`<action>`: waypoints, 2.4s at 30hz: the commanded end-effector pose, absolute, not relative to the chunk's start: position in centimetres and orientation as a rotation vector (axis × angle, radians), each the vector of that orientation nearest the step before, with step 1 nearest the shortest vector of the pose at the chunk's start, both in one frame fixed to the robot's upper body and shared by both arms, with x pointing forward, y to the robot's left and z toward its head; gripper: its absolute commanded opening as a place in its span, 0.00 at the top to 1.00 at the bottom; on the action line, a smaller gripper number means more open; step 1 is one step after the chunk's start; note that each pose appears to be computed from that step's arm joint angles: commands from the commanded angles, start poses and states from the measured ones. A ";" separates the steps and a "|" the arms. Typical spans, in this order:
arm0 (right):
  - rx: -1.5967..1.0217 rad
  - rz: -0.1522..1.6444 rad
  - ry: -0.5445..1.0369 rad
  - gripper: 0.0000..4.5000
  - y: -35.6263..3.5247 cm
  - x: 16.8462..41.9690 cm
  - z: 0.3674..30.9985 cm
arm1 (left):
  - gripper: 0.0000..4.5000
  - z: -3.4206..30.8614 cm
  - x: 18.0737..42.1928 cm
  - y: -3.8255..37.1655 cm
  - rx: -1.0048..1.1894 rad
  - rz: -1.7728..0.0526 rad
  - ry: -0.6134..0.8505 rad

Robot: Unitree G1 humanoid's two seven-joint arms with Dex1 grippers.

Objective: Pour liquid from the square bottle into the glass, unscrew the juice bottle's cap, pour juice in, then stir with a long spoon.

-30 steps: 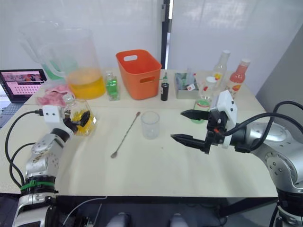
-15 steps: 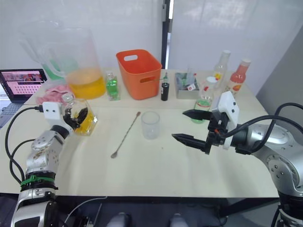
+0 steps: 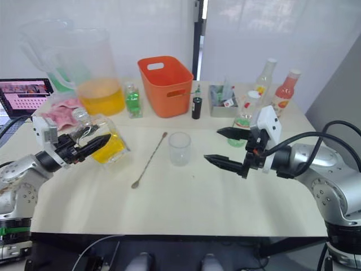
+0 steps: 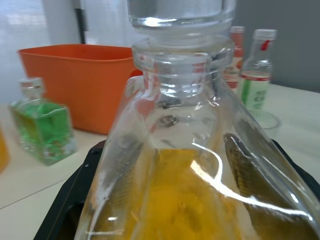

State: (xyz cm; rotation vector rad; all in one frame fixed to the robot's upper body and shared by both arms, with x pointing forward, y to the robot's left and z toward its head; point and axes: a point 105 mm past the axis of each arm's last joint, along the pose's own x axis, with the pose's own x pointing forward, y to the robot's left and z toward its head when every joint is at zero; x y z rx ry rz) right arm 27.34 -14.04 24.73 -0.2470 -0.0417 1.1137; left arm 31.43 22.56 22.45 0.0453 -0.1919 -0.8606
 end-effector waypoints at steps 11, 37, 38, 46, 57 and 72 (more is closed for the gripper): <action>-0.257 1.089 -0.055 0.00 -14.4 26.1 25.3 | 0.37 23.0 27.3 12.3 0.188 -1.480 -0.147; -0.220 1.047 0.077 0.00 -15.6 23.4 24.0 | 0.08 16.3 29.4 7.6 0.298 -1.558 0.008; -0.220 1.048 0.076 0.00 -15.6 23.4 24.1 | 0.00 16.2 29.3 7.6 0.297 -1.554 0.010; -0.221 1.052 0.077 0.00 -15.6 23.7 24.2 | 0.00 16.9 28.9 7.9 0.260 -1.538 0.016; -0.213 1.060 0.067 0.00 -15.4 23.9 24.0 | 0.00 17.3 27.9 8.7 0.179 -1.497 0.083; -0.218 1.042 0.064 0.00 -15.6 24.1 23.9 | 0.13 17.2 27.8 7.5 0.183 -1.486 0.036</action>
